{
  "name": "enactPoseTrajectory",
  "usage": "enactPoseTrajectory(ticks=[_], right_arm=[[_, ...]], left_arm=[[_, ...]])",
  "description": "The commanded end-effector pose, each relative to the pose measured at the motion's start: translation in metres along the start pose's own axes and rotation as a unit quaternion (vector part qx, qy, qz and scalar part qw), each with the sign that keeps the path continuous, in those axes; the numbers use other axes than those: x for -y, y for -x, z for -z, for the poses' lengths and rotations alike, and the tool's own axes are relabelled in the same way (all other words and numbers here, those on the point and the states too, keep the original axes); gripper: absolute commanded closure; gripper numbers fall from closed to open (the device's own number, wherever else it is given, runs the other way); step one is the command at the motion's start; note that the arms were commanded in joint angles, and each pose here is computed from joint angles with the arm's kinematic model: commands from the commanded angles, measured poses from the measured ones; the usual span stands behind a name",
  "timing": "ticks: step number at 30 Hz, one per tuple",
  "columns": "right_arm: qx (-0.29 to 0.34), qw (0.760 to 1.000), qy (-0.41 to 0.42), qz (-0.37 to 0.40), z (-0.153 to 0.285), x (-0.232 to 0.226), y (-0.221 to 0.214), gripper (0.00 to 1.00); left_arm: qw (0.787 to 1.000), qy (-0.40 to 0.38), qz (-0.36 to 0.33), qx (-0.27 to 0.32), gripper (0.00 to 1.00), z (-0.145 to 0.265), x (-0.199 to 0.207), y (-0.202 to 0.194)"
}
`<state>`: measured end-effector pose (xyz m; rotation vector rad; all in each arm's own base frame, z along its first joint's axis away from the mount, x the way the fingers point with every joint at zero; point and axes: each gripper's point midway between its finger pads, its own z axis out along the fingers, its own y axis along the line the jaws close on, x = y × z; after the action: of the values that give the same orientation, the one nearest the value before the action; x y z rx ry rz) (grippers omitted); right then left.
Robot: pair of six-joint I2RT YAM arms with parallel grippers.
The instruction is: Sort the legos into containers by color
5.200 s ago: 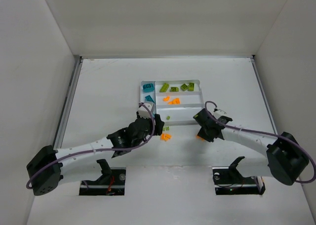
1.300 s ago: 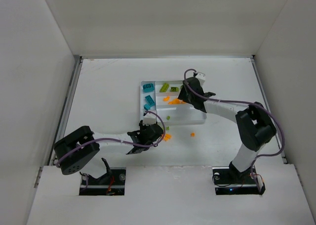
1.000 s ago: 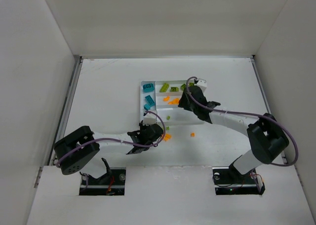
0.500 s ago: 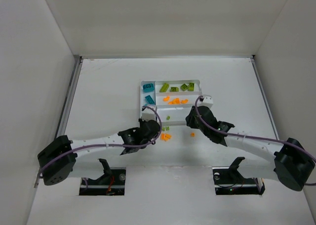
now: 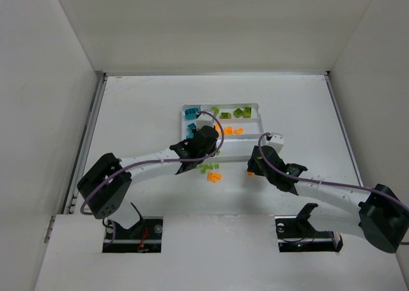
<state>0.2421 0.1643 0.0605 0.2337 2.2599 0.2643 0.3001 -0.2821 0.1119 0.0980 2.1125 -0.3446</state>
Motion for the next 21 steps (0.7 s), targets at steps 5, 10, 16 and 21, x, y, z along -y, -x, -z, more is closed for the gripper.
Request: enactPoseTrajectory(ticks=[5, 10, 16, 21], right_arm=[[-0.012, 1.0, -0.013, -0.017, 0.006, 0.006, -0.012, 0.45], [-0.032, 0.999, 0.004, -0.004, 0.008, -0.006, -0.023, 0.48], [-0.047, 0.999, 0.006, 0.003, 0.008, -0.01, -0.032, 0.52], [-0.052, 0.999, 0.001, 0.006, 0.006, -0.011, -0.033, 0.55]], left_arm=[[1.0, -0.021, -0.011, -0.011, 0.8, -0.031, 0.024, 0.004], [1.0, -0.005, -0.02, -0.024, 0.72, -0.046, 0.022, -0.01], [1.0, -0.002, -0.019, -0.025, 0.56, -0.046, 0.021, -0.012], [1.0, -0.004, -0.02, -0.002, 0.53, -0.024, 0.019, -0.002]])
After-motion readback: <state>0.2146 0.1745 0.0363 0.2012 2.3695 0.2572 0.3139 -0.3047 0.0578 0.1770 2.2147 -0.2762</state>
